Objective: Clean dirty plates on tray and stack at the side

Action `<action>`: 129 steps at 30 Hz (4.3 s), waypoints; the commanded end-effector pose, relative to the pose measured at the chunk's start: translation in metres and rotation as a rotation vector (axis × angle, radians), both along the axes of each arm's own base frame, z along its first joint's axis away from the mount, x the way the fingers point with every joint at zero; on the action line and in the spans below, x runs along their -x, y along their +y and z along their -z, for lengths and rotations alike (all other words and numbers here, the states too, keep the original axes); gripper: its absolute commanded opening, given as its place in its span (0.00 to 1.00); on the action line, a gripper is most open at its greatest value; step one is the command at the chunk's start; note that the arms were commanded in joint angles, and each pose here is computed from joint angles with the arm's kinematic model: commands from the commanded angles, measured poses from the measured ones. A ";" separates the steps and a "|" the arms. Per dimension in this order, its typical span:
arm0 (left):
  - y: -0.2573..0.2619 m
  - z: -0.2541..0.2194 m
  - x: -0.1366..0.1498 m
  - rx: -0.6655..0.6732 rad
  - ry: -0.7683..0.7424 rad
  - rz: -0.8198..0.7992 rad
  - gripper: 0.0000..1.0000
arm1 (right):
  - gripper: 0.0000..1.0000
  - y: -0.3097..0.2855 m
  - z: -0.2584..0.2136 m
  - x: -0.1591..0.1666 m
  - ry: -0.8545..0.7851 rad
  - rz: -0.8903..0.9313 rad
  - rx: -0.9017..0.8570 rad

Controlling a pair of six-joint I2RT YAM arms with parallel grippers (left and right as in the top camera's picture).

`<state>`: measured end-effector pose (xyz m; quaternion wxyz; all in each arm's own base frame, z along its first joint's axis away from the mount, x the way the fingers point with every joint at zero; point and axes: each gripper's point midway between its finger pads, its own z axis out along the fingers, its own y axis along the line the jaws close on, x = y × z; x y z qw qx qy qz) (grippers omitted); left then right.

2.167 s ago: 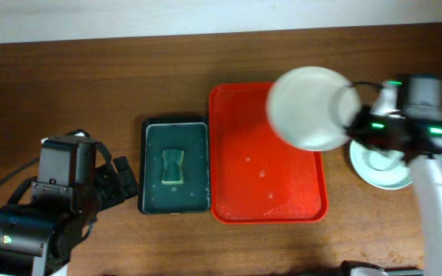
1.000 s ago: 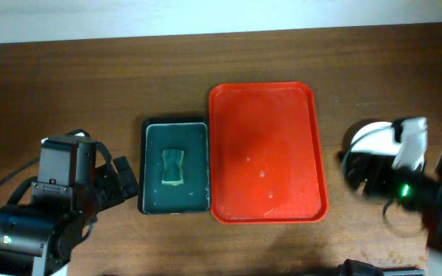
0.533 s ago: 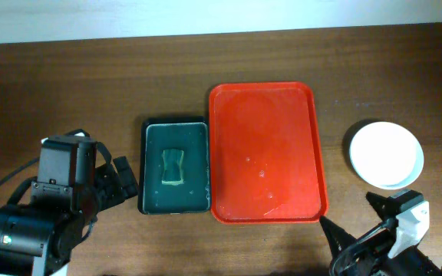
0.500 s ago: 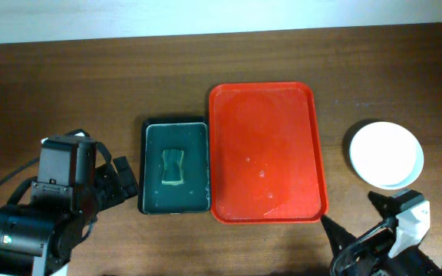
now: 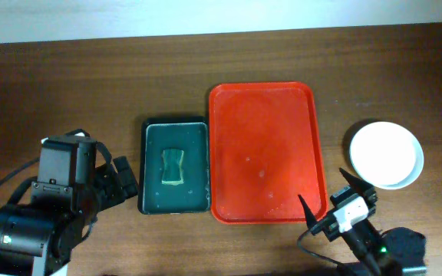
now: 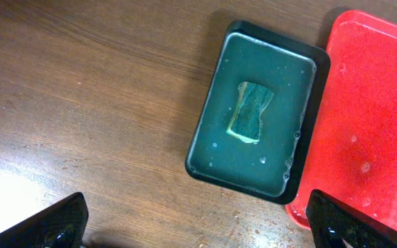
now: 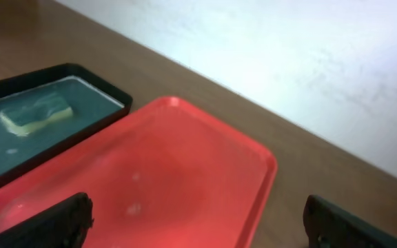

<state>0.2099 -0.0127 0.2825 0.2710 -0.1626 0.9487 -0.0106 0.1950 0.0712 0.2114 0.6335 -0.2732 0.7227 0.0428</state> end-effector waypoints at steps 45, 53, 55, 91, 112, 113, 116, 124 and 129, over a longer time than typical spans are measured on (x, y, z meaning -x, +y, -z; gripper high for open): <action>-0.011 -0.032 -0.043 -0.064 -0.664 0.235 0.99 | 0.98 0.005 0.046 -0.035 -0.172 -0.026 0.001; -0.007 0.032 -0.023 -0.097 -0.883 0.255 1.00 | 0.98 0.005 0.046 -0.035 -0.172 -0.026 0.001; -0.006 0.044 -0.021 -0.101 -0.933 0.250 0.99 | 0.98 0.005 0.046 -0.035 -0.172 -0.026 0.000; -0.004 0.126 -0.035 -0.111 -0.940 0.233 0.99 | 0.98 0.005 0.046 -0.035 -0.172 -0.026 0.000; -0.004 0.126 -0.035 -0.111 -0.940 0.233 0.99 | 0.98 0.005 0.046 -0.035 -0.172 -0.026 0.001; -0.004 0.126 -0.035 -0.111 -0.940 0.233 0.99 | 0.98 0.005 0.046 -0.035 -0.172 -0.026 0.001; -0.004 0.126 -0.035 -0.111 -0.940 0.233 0.99 | 0.98 0.005 0.046 -0.035 -0.172 -0.026 0.001; -0.004 0.126 -0.035 -0.111 -0.940 0.233 0.99 | 0.98 0.005 0.046 -0.035 -0.172 -0.026 0.001; -0.004 0.126 -0.035 -0.111 -0.940 0.233 0.99 | 0.98 0.005 0.046 -0.035 -0.172 -0.026 0.000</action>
